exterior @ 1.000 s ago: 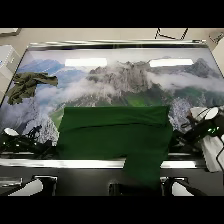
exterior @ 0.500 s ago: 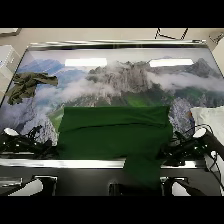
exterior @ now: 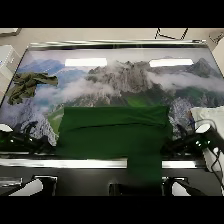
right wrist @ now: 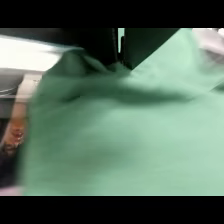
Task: Fold the clothes and pants, and hang the long-sleeved shirts on hangers.
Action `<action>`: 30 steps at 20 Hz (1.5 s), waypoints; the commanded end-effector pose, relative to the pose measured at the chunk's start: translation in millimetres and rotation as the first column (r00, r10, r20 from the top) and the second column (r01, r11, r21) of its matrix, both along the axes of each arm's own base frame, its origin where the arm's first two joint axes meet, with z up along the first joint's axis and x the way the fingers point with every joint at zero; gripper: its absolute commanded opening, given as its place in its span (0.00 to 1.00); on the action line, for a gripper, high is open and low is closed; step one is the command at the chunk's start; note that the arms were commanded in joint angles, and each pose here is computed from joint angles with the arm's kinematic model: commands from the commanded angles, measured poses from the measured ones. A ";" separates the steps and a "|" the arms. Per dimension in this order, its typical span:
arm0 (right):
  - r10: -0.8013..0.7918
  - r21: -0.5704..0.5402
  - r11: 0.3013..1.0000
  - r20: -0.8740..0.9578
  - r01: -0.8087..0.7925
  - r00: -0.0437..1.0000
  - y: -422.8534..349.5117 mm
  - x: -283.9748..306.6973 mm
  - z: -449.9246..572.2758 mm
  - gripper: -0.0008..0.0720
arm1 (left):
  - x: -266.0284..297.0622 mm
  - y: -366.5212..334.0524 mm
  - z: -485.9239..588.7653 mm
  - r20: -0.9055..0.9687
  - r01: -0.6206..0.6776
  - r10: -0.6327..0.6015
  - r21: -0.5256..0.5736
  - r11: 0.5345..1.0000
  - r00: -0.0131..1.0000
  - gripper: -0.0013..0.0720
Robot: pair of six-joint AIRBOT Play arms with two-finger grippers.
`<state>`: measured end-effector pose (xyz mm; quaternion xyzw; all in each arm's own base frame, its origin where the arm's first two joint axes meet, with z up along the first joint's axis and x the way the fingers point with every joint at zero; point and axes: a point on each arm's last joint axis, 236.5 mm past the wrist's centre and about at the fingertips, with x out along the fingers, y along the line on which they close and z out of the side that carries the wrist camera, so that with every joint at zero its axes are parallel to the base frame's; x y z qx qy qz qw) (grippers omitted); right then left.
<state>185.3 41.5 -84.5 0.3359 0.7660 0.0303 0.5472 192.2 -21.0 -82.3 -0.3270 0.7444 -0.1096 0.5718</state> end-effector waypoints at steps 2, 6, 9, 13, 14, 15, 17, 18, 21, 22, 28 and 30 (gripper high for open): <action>0.014 -0.070 0.998 0.202 0.001 0.979 -26.9 74.3 62.4 0.07 | 54.1 8.0 38.3 0.148 0.005 -0.007 0.009 1.000 0.989 0.04; -0.014 -0.098 0.994 0.348 0.051 0.938 -36.7 150.9 81.4 0.07 | 128.4 -0.6 42.6 0.272 -0.009 -0.009 0.064 0.998 0.962 0.04; 0.007 -0.126 0.991 0.408 0.049 0.913 -29.5 216.8 66.6 0.07 | 180.4 -8.8 40.3 0.291 0.010 -0.029 0.065 0.998 0.956 0.04; -0.004 -0.093 0.995 0.350 0.039 0.937 -26.7 260.3 30.4 0.07 | 234.3 -10.8 22.5 0.254 0.005 -0.015 0.040 0.999 0.967 0.05; -0.011 -0.089 0.995 0.352 0.045 0.936 -28.1 268.6 24.5 0.07 | 240.0 -11.5 16.7 0.231 0.013 -0.020 0.030 0.999 0.973 0.04; -0.020 -0.090 0.994 0.358 0.055 0.934 -29.9 275.7 20.1 0.07 | 243.2 -12.6 11.1 0.205 0.025 -0.028 0.016 1.000 0.978 0.04; -0.049 -0.070 0.994 0.349 0.078 0.936 -26.7 280.8 10.9 0.07 | 244.6 -12.1 -4.4 0.155 0.010 -0.011 0.006 1.000 0.988 0.05; -0.047 -0.051 0.996 0.325 0.068 0.945 -20.0 277.4 5.1 0.07 | 241.7 -13.0 -11.9 0.131 0.011 -0.011 -0.001 1.000 0.991 0.05; -0.030 -0.010 0.999 0.304 0.035 0.952 -9.2 271.2 5.9 0.12 | 225.7 -16.3 -9.7 0.076 0.051 -0.048 -0.038 0.998 0.996 0.52; -0.021 -0.004 1.000 0.314 0.024 0.949 -13.4 269.8 15.6 0.28 | 221.4 -12.2 -2.2 0.078 0.063 -0.059 -0.047 0.997 0.995 0.75; -0.079 -0.077 0.992 0.278 0.104 0.957 -119.1 232.7 33.4 0.98 | 223.6 44.3 74.6 0.235 -0.049 0.047 0.004 0.999 0.971 0.80; -0.097 -0.029 0.994 0.240 0.107 0.966 -119.8 220.3 17.2 0.98 | 222.9 47.9 103.9 0.298 -0.066 0.055 0.028 0.997 0.953 0.80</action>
